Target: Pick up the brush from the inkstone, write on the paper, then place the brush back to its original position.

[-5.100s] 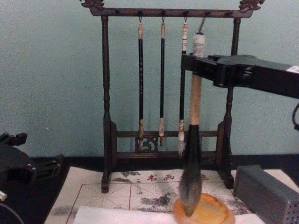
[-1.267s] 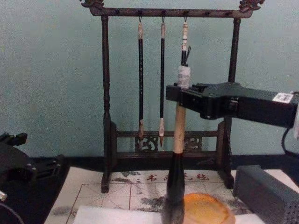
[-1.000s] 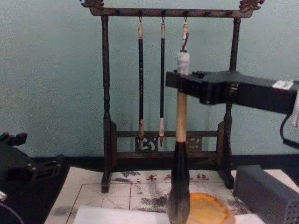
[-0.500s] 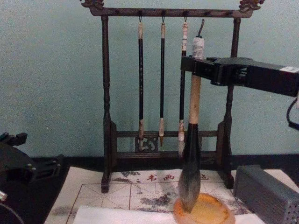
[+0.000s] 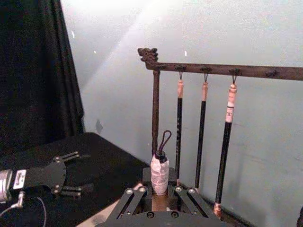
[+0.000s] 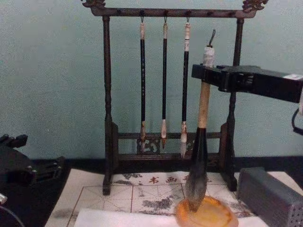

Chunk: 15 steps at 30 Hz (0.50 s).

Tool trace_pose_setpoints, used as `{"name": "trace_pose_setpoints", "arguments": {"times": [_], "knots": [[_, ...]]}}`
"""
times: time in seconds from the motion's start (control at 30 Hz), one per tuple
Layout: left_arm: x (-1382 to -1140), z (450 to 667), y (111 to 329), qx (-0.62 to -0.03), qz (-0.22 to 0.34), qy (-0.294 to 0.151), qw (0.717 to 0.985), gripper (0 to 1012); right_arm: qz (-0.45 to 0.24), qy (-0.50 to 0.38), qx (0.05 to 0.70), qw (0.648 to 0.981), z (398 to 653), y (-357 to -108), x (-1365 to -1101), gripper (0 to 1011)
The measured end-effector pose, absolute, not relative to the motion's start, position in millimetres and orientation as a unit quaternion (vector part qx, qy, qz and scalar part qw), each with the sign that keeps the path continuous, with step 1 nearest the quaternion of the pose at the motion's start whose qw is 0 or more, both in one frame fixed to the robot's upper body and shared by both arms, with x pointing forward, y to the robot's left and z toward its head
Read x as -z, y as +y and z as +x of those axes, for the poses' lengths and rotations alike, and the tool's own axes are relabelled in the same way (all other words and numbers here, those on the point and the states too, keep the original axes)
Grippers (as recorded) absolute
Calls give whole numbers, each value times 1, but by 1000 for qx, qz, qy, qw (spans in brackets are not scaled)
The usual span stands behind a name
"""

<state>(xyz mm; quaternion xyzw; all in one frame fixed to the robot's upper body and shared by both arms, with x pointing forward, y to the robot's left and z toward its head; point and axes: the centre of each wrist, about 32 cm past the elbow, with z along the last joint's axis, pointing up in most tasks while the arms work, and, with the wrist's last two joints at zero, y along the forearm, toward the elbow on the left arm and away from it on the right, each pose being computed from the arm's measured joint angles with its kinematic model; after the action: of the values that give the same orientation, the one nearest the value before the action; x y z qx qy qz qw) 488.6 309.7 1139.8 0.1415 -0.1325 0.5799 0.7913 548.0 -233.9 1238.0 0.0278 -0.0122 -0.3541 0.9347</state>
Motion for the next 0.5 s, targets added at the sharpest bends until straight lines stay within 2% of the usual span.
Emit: {"name": "trace_pose_setpoints", "arguments": {"times": [0.5], "knots": [[-1140, 489, 310, -580, 142, -132, 791, 1001, 22, 1, 360, 933, 551, -233, -1231, 207]]}}
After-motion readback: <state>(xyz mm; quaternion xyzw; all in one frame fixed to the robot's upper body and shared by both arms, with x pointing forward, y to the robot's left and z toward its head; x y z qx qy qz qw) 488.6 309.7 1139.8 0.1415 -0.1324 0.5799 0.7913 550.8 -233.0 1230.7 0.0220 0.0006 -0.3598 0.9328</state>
